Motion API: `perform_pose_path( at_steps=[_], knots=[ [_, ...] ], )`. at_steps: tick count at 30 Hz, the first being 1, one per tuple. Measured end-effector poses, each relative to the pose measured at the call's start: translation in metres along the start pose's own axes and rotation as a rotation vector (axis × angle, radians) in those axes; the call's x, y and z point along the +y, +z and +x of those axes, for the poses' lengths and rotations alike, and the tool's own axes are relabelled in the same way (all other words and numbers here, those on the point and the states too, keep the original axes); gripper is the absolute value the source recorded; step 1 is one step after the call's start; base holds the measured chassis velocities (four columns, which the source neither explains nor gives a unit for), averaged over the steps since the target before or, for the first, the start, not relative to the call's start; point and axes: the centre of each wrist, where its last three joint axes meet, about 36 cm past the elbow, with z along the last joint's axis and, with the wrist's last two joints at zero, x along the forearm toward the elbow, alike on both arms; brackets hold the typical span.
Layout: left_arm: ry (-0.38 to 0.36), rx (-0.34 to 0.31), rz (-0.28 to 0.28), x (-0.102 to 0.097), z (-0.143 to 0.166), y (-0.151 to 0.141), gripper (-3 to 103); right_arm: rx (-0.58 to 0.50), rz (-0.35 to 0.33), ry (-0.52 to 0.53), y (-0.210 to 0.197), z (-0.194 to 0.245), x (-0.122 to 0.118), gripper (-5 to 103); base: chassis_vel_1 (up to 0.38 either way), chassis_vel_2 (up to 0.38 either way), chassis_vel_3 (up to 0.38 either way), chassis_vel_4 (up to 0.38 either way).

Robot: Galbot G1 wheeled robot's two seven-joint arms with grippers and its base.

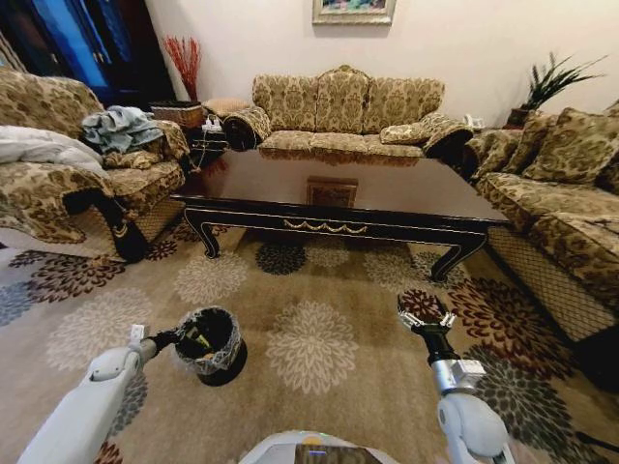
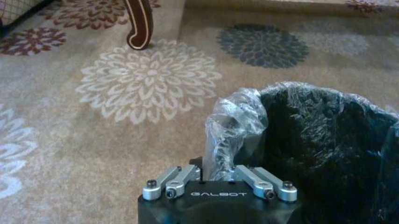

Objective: Move to the front of the table and place the trash on the table into the trash bin.

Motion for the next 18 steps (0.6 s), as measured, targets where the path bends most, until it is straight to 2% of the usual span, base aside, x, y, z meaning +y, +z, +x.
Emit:
perform_pose_path(
  at_steps=[18],
  knots=[
    [0.0,0.0,0.0,0.0,0.0,0.0,19,0.0,0.0,0.0,0.0,0.0,0.0,100,0.0,0.0,0.0,0.0]
  ],
)
